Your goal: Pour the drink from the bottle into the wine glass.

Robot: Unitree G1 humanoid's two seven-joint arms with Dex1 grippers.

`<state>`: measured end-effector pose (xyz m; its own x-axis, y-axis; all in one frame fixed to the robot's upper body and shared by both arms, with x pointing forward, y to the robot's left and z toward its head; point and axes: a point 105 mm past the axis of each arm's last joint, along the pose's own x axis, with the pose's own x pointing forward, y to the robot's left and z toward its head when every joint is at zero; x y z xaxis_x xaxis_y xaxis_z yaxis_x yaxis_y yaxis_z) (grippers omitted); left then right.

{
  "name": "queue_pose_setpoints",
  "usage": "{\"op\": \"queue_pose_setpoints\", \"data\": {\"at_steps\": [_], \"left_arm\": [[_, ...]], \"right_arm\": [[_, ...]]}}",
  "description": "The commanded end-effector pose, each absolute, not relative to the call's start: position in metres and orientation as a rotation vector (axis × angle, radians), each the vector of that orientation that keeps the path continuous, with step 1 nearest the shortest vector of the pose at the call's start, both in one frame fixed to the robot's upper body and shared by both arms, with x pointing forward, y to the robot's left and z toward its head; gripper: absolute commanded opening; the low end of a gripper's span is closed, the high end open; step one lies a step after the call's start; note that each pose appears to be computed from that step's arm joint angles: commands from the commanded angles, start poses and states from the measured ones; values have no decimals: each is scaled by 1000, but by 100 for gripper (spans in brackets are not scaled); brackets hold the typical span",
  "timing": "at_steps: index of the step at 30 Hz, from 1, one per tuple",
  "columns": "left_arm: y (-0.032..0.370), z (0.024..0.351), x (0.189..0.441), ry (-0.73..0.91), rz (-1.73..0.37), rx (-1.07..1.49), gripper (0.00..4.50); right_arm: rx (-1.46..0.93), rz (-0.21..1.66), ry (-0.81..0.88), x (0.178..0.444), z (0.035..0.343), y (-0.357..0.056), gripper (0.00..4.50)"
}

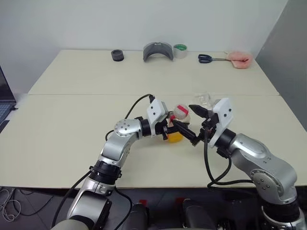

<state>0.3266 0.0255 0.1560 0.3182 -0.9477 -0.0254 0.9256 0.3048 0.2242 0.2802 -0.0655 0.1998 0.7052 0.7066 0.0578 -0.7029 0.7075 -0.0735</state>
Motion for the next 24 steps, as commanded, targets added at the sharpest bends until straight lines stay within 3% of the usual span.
{"op": "queue_pose_setpoints", "data": {"at_steps": [1, 10, 18, 24], "left_arm": [[24, 173, 324, -197, -1252, 237, 185], [28, 172, 323, -194, -1232, 243, 185], [30, 172, 323, -189, -1218, 245, 185], [31, 177, 323, -195, -1222, 241, 185]], "right_arm": [[-47, 778, -140, 284, 210, -61, 450], [-40, 800, -153, 287, 210, -58, 450], [-49, 848, -171, 282, 210, -54, 186], [-125, 998, -137, 275, 199, -45, 186]]}}
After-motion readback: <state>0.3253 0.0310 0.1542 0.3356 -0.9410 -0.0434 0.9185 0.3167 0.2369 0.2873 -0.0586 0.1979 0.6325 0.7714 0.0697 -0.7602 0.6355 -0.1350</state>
